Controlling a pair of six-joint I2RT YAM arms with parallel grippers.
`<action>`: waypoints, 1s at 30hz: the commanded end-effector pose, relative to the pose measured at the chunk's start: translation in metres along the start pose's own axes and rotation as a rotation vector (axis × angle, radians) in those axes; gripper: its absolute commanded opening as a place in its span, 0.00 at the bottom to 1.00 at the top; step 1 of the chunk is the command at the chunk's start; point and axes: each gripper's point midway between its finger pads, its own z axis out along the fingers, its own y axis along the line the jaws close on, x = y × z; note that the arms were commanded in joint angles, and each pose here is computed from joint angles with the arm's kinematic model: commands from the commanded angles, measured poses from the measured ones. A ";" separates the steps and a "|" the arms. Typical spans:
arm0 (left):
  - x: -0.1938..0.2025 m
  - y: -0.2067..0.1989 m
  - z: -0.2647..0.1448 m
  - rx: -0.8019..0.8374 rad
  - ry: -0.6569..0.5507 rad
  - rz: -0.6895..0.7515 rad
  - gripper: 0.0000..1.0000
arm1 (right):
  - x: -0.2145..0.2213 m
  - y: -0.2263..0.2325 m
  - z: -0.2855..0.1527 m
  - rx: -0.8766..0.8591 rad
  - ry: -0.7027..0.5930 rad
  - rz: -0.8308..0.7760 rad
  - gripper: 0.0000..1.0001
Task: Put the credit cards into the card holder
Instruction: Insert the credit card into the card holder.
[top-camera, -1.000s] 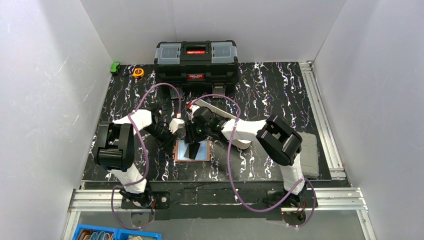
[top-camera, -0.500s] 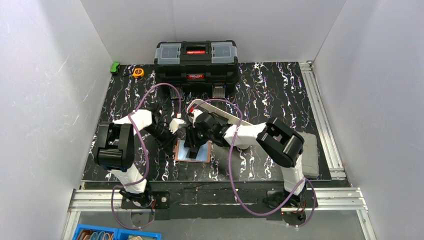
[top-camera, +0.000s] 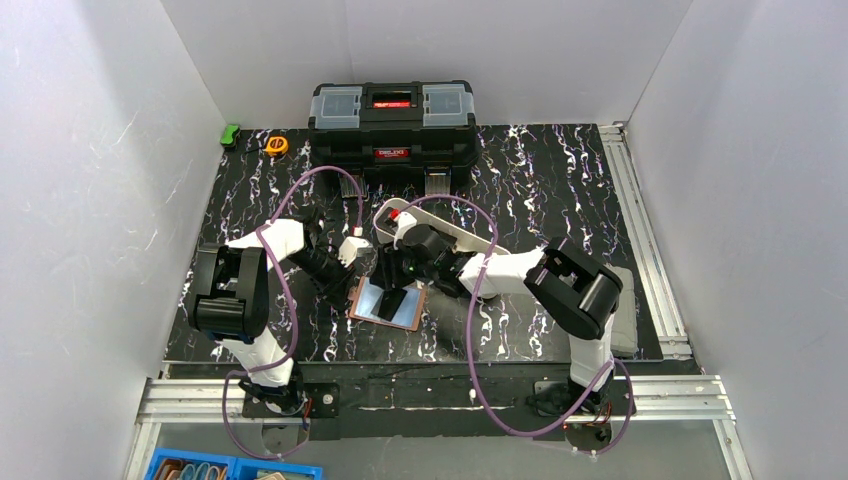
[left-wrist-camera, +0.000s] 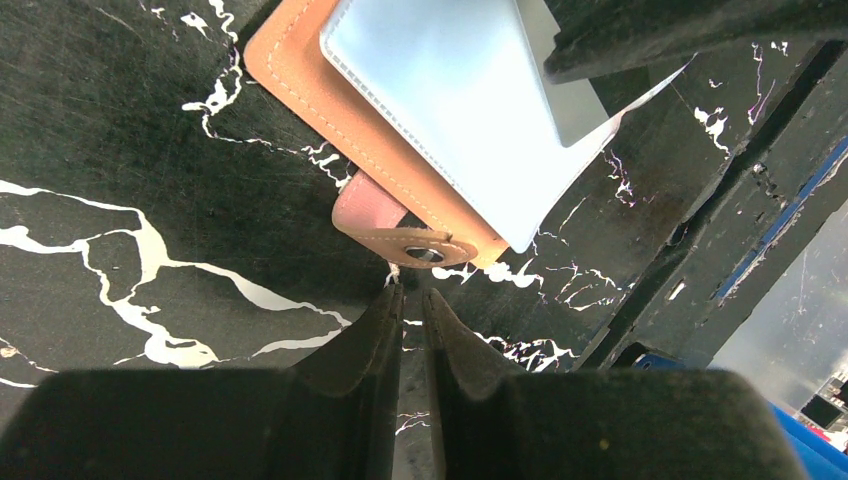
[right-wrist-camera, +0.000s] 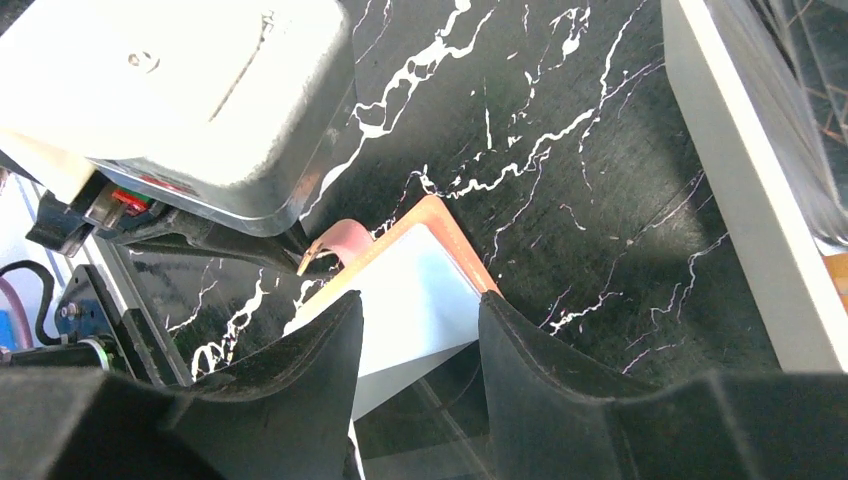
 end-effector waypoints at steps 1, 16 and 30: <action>0.001 0.011 -0.002 -0.051 0.020 0.038 0.13 | -0.014 0.002 -0.002 -0.011 -0.061 -0.003 0.54; -0.007 0.011 0.003 -0.043 -0.006 0.024 0.12 | 0.002 -0.015 -0.005 0.022 -0.046 0.013 0.53; -0.014 0.014 0.007 -0.042 0.006 0.028 0.12 | 0.014 -0.003 -0.003 -0.016 -0.004 0.003 0.51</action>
